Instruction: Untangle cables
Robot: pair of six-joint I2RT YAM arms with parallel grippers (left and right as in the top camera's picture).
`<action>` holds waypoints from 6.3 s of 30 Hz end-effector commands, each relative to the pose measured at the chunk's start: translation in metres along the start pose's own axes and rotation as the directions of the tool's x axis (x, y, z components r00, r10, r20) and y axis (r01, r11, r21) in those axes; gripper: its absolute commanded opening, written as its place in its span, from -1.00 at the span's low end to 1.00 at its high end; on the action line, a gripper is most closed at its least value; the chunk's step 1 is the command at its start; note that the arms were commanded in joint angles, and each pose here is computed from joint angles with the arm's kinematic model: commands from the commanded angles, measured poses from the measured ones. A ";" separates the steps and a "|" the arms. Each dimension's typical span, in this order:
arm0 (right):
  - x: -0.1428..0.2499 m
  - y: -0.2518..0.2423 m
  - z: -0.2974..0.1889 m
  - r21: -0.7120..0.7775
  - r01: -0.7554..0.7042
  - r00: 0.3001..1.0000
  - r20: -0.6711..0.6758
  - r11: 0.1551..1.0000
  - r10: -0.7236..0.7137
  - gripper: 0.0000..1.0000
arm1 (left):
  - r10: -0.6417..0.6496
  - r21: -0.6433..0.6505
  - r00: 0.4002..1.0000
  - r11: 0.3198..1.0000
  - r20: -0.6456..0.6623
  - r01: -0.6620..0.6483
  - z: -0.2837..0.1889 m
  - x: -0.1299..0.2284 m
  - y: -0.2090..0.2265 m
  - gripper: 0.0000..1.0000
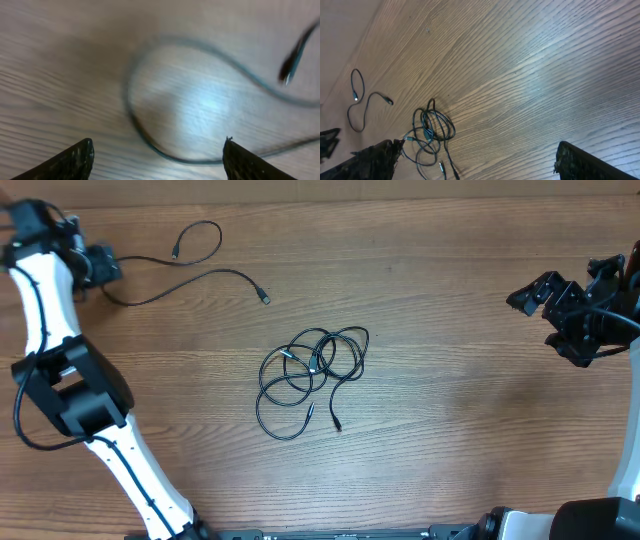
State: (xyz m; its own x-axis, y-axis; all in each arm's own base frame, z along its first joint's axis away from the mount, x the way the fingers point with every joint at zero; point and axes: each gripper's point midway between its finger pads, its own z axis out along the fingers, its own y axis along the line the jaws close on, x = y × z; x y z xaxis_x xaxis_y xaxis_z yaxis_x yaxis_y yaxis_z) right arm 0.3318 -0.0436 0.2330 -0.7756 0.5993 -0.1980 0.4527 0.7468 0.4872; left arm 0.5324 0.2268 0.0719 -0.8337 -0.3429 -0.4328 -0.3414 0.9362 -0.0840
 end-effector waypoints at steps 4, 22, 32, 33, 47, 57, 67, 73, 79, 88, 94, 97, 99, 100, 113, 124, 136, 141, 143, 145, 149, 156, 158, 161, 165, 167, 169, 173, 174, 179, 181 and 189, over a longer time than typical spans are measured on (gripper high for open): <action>0.003 0.002 -0.001 -0.005 0.010 1.000 -0.002 1.000 -0.010 1.00 | -0.034 -0.018 0.992 0.999 -0.118 0.032 0.044 0.052 0.007 0.54; 0.003 0.001 -0.001 -0.004 0.008 1.000 -0.005 1.000 -0.008 1.00 | -0.023 -0.099 1.000 0.995 -0.009 0.022 0.050 0.031 0.036 0.06; 0.001 -0.002 0.000 0.015 0.008 1.000 0.000 1.000 -0.008 1.00 | 0.059 -0.224 0.995 0.972 -0.075 -0.074 0.065 0.045 0.046 0.29; 0.001 -0.004 0.001 0.027 0.007 1.000 0.002 1.000 -0.007 1.00 | 0.060 -0.226 0.995 0.971 -0.075 -0.076 0.065 0.045 0.046 0.30; 0.000 -0.007 0.002 0.041 0.005 1.000 0.001 0.999 -0.005 1.00 | 0.056 -0.151 0.990 0.986 -0.129 -0.075 0.083 0.065 0.051 -0.11; 0.002 -0.008 0.002 0.044 0.000 1.000 -0.008 0.999 0.000 1.00 | 0.002 -0.097 0.994 0.995 -0.107 -0.012 0.095 0.069 0.068 -0.91; 0.010 -0.011 0.002 0.055 -0.013 0.999 -0.037 0.998 0.015 1.00 | 0.055 -0.152 0.992 0.988 0.117 -0.037 0.044 -0.017 0.100 -0.92; 0.013 -0.011 0.002 0.059 -0.022 0.998 -0.050 0.998 0.025 0.99 | 0.078 -0.199 0.903 0.980 0.423 0.008 -0.064 -0.121 0.111 -0.92; 0.016 -0.012 0.001 0.064 -0.027 0.998 -0.061 0.998 0.031 0.98 | 0.024 -0.099 0.821 0.994 0.570 0.039 -0.118 -0.154 0.110 -0.80; 0.015 -0.012 0.002 0.061 -0.028 0.998 -0.056 0.998 0.032 0.98 | -0.124 0.033 0.963 0.992 0.238 0.119 -0.039 -0.069 0.083 0.94; 0.011 0.008 0.002 -0.041 -0.011 0.999 -0.053 0.999 0.009 1.00 | -0.094 0.241 0.996 0.966 -0.006 0.093 0.008 -0.009 -0.002 1.00; 0.013 0.025 0.006 -0.090 0.030 0.998 -0.054 0.995 -0.035 1.00 | -0.071 0.254 0.995 0.963 -0.067 0.086 0.018 0.007 -0.032 1.00; 0.016 0.036 0.011 -0.100 0.076 0.995 -0.052 0.992 -0.081 1.00 | -0.038 0.226 0.994 0.972 -0.104 0.061 0.022 0.017 -0.048 1.00; 0.018 0.043 0.013 -0.105 0.102 0.993 -0.050 0.989 -0.107 1.00 | -0.020 0.192 0.992 0.980 -0.124 0.043 0.024 0.022 -0.054 1.00; 0.044 0.088 0.034 -0.090 0.302 0.951 -0.048 0.949 -0.307 1.00 | 0.083 0.078 0.952 0.995 -0.293 -0.063 0.054 0.089 -0.124 0.90; 0.045 0.088 0.034 -0.089 0.301 0.951 -0.051 0.949 -0.306 1.00 | 0.102 -0.016 0.976 0.994 -0.190 -0.107 0.074 0.074 -0.122 -0.16; 0.051 0.071 0.034 -0.016 0.286 0.954 -0.086 0.958 -0.286 1.00 | 0.058 -0.118 0.998 0.991 0.015 -0.056 0.079 0.015 -0.042 -0.92; 0.054 0.069 0.034 -0.010 0.281 0.955 -0.102 0.960 -0.280 1.00 | -0.022 -0.157 0.998 0.987 0.064 0.032 0.075 0.004 0.014 -0.92; 0.054 0.069 0.034 -0.010 0.280 0.955 -0.103 0.960 -0.280 1.00 | -0.046 -0.160 0.997 0.985 0.064 0.056 0.073 0.004 0.030 -0.92; 0.054 0.069 0.034 -0.011 0.280 0.955 -0.102 0.960 -0.280 1.00 | -0.063 -0.165 0.996 0.984 0.056 0.072 0.070 0.006 0.040 -0.49; 0.054 0.069 0.034 -0.010 0.280 0.955 -0.102 0.960 -0.279 1.00 | -0.069 -0.168 0.997 0.983 0.036 0.074 0.063 0.007 0.042 0.07; 0.055 0.068 0.034 -0.005 0.249 0.963 -0.108 0.968 -0.249 1.00 | -0.104 -0.133 0.993 0.985 0.052 0.110 0.032 -0.015 0.023 0.23; 0.056 0.068 0.033 -0.003 0.248 0.962 -0.112 0.969 -0.247 1.00 | -0.107 -0.054 0.993 0.993 0.041 0.109 0.022 -0.019 0.008 0.22; 0.056 0.068 0.033 -0.003 0.249 0.962 -0.111 0.968 -0.248 1.00 | -0.116 0.056 0.992 0.991 -0.055 0.119 0.015 -0.001 -0.015 -0.28; 0.054 0.069 0.034 -0.007 0.252 0.962 -0.101 0.968 -0.252 1.00 | -0.205 0.012 0.962 0.978 -0.182 0.210 0.031 0.037 -0.015 -0.63; 0.052 0.070 0.034 -0.011 0.255 0.962 -0.094 0.967 -0.255 1.00 | -0.252 -0.031 0.942 0.967 -0.223 0.251 0.045 0.057 -0.010 -0.60; 0.051 0.071 0.034 -0.012 0.256 0.962 -0.090 0.967 -0.256 1.00 | -0.260 -0.052 0.934 0.965 -0.245 0.256 0.054 0.070 -0.007 -0.82; 0.052 0.071 0.034 -0.012 0.263 0.960 -0.093 0.965 -0.263 1.00 | -0.263 -0.136 0.936 0.962 -0.236 0.236 0.066 0.081 0.009 -0.92; 0.052 0.071 0.034 -0.012 0.263 0.960 -0.093 0.965 -0.263 1.00 | -0.264 -0.144 0.937 0.961 -0.228 0.236 0.067 0.080 0.011 -0.92; 0.052 0.070 0.034 -0.011 0.263 0.960 -0.094 0.965 -0.263 1.00 | -0.257 -0.152 0.954 0.960 -0.152 0.235 0.072 0.063 0.017 -0.92; 0.053 0.070 0.034 -0.010 0.261 0.960 -0.097 0.965 -0.261 1.00 | -0.255 -0.164 0.959 0.958 -0.123 0.233 0.074 0.058 0.020 -0.92; 0.058 0.066 0.033 0.000 0.253 0.960 -0.122 0.968 -0.251 1.00 | -0.224 -0.187 0.973 0.960 -0.052 0.211 0.087 0.050 0.031 -0.92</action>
State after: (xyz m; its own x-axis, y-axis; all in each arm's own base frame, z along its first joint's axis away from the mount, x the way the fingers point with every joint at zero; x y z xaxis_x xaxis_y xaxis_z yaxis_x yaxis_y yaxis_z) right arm 0.3327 0.0501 0.2286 -0.9086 0.3547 -0.2206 0.2362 0.8718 0.4291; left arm 0.5355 0.2431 0.0054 -0.7283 -0.5485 -0.4107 -0.5777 0.8139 -0.0625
